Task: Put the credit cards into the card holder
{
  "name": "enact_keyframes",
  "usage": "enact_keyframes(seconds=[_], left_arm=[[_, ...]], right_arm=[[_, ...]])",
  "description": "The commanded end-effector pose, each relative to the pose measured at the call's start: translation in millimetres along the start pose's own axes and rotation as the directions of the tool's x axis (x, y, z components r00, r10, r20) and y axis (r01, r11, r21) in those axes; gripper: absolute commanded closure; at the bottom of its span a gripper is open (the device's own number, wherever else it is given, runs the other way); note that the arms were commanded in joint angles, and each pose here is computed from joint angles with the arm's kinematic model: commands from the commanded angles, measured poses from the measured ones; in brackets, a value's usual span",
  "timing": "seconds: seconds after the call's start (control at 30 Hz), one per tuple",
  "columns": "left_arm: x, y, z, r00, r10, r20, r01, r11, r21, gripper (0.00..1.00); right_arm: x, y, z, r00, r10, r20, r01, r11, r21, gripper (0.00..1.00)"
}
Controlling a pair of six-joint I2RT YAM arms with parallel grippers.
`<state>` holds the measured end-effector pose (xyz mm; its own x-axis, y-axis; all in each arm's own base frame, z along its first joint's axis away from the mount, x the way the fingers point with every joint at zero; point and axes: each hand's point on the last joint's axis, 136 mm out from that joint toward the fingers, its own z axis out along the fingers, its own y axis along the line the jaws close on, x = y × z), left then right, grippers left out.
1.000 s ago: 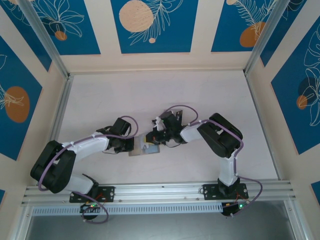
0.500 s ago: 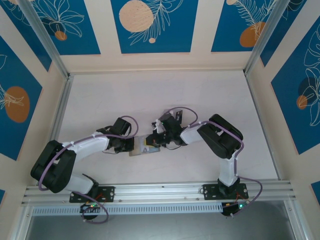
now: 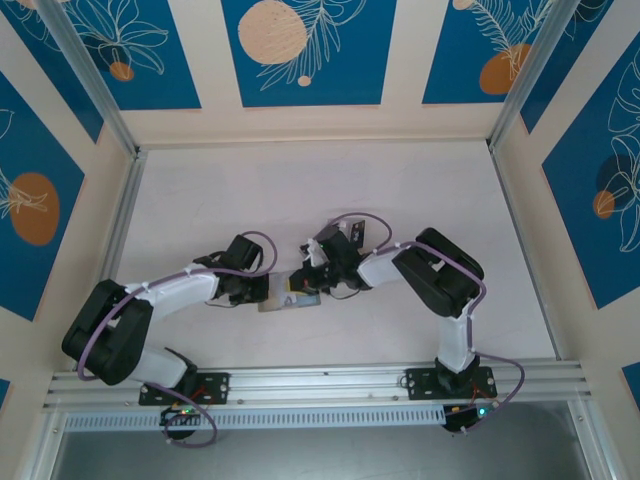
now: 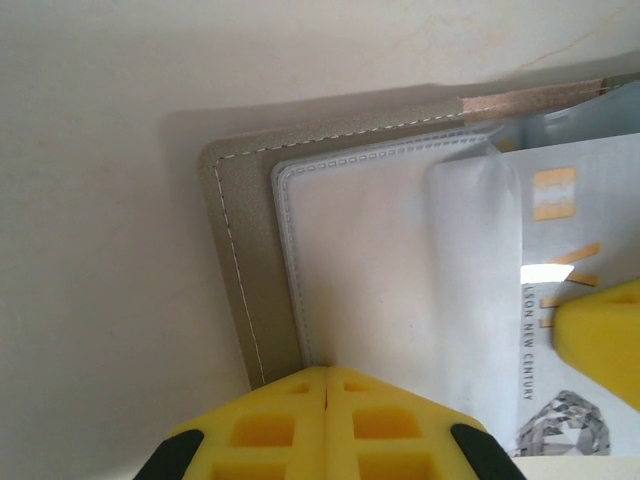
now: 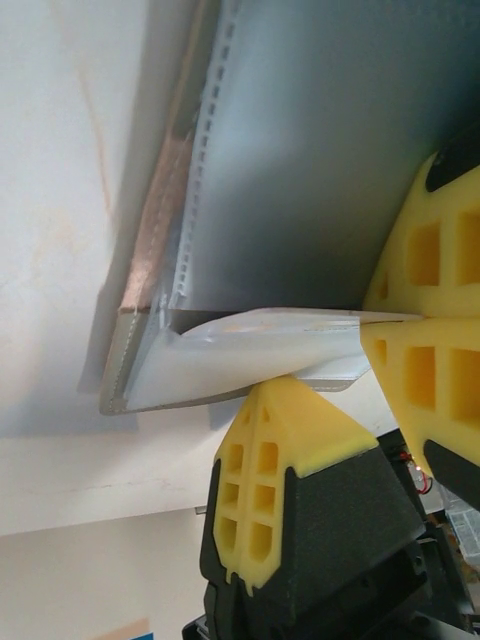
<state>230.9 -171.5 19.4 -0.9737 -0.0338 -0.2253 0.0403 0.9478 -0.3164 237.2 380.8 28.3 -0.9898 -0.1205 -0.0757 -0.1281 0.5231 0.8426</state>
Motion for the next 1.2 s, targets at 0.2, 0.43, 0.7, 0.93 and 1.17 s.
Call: enact_keyframes(seconds=[0.2,0.43,0.7,0.93,1.17], left_arm=[[21,20,12,0.997,-0.020,-0.069,0.015,0.996,-0.083,0.95],[22,22,12,0.998,-0.028,-0.064,0.022,0.996,-0.089,0.95],[25,23,14,0.997,-0.034,-0.066,0.029,0.996,-0.085,0.95],[26,24,14,0.997,-0.034,-0.068,0.029,0.996,-0.083,0.95],[26,24,13,0.997,-0.034,-0.066,0.028,0.996,-0.083,0.96]], right_arm=[[27,-21,23,0.995,0.024,-0.099,-0.012,0.993,0.119,0.97],[37,-15,5,0.991,-0.031,-0.132,0.055,0.981,0.184,0.74],[35,-8,-25,0.984,-0.057,-0.167,0.106,0.946,0.306,0.62],[26,-8,-35,0.987,-0.079,-0.139,0.126,0.921,0.368,0.78],[15,-3,-33,0.986,-0.108,-0.129,0.150,0.908,0.390,1.00]])
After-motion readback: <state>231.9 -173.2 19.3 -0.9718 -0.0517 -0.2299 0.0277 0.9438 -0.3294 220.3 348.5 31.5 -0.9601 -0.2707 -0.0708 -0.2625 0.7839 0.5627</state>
